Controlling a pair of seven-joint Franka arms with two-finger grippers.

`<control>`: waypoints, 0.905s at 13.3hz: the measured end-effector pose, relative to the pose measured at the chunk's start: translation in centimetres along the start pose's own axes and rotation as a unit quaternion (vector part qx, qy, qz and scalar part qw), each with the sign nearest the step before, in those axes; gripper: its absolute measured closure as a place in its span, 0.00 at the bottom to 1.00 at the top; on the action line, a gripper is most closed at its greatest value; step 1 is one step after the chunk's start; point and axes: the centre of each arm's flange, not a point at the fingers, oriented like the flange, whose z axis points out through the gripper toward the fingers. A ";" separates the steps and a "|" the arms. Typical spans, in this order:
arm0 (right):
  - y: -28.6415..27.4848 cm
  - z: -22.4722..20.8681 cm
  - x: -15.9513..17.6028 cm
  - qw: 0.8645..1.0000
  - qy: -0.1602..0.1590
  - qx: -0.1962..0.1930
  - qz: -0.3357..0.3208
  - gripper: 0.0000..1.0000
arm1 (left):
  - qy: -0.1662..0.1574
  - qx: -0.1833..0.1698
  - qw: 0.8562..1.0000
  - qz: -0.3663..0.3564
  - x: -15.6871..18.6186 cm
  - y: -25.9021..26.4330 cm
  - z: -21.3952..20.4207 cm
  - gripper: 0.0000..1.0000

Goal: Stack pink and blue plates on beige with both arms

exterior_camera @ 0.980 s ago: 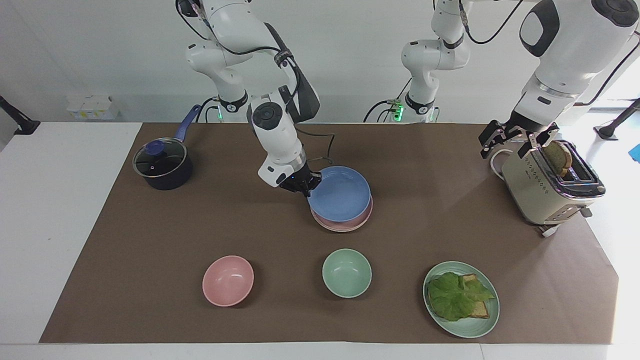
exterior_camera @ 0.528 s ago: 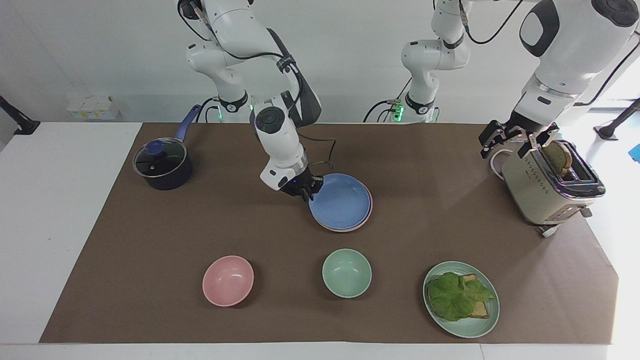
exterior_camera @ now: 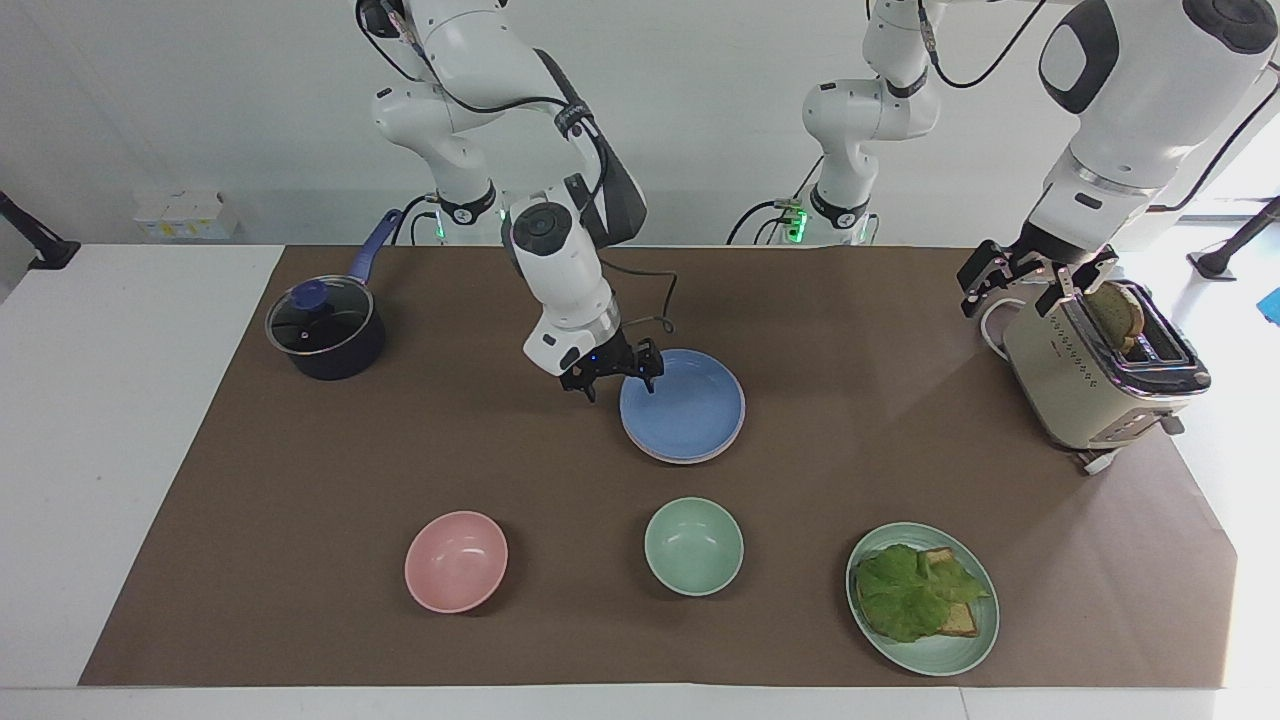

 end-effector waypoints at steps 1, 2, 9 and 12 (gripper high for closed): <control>0.8 -2.1 0.6 1.000 0.010 0.002 0.006 0.00 | 0.000 0.000 1.000 0.000 0.0 0.0 0.0 0.00; 2.2 -4.7 1.4 1.000 0.020 -0.002 0.012 0.00 | 0.000 0.000 1.000 0.000 0.0 0.0 0.0 0.00; 12.6 -20.3 3.8 0.994 0.070 -0.073 0.028 0.00 | 0.000 0.000 1.000 0.000 0.0 0.0 0.0 0.00; 15.8 -24.4 2.6 0.995 0.060 -0.081 0.026 0.00 | 0.000 0.000 1.000 0.000 0.0 0.0 0.0 0.00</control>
